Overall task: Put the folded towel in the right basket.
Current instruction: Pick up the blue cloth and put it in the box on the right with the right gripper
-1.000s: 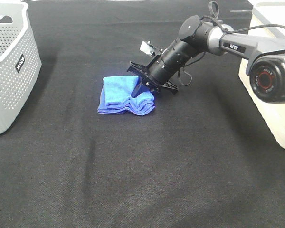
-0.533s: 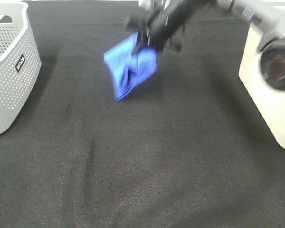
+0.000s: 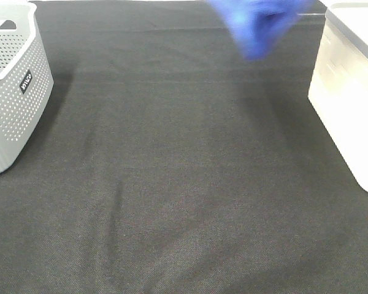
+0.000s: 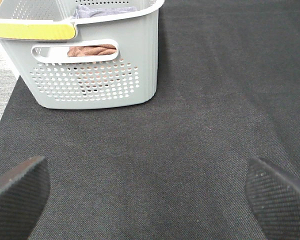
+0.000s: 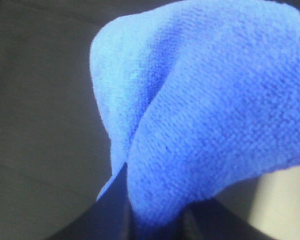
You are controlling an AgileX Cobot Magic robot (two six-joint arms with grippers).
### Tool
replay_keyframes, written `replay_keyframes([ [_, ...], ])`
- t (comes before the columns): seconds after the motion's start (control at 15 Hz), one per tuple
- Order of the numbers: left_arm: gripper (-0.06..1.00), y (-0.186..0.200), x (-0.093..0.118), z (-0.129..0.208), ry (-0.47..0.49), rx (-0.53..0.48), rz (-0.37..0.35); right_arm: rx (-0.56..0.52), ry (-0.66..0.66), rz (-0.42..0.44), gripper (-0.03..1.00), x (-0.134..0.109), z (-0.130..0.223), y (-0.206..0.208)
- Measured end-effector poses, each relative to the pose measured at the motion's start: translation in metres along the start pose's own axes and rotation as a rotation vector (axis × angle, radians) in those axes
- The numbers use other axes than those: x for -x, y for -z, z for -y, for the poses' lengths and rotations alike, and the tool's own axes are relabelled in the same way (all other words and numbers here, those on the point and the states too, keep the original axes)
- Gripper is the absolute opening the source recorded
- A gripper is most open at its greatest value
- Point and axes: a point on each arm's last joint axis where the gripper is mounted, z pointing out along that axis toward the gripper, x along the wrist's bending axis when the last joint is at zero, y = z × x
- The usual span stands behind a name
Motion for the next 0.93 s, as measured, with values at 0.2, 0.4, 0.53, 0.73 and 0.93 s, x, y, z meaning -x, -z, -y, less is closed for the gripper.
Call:
replay_keyframes([
  [0.2, 0.99, 0.0, 0.0, 0.0, 0.0, 0.0, 0.0, 0.017, -0.203, 0.222, 0.19, 0.097, 0.047, 0.073],
  [0.4, 0.99, 0.0, 0.0, 0.0, 0.0, 0.0, 0.0, 0.064, -0.398, 0.286, 0.19, 0.164, 0.076, 0.113],
  [0.53, 0.99, 0.0, 0.0, 0.0, 0.0, 0.0, 0.0, 0.02, -0.442, 0.291, 0.19, 0.185, 0.089, 0.103],
  [0.73, 0.99, 0.0, 0.0, 0.0, 0.0, 0.0, 0.0, -0.089, -0.459, 0.233, 0.19, 0.198, 0.096, 0.056],
  [0.93, 0.99, 0.0, 0.0, 0.0, 0.0, 0.0, 0.0, -0.154, -0.473, 0.212, 0.43, 0.207, 0.1, 0.023],
])
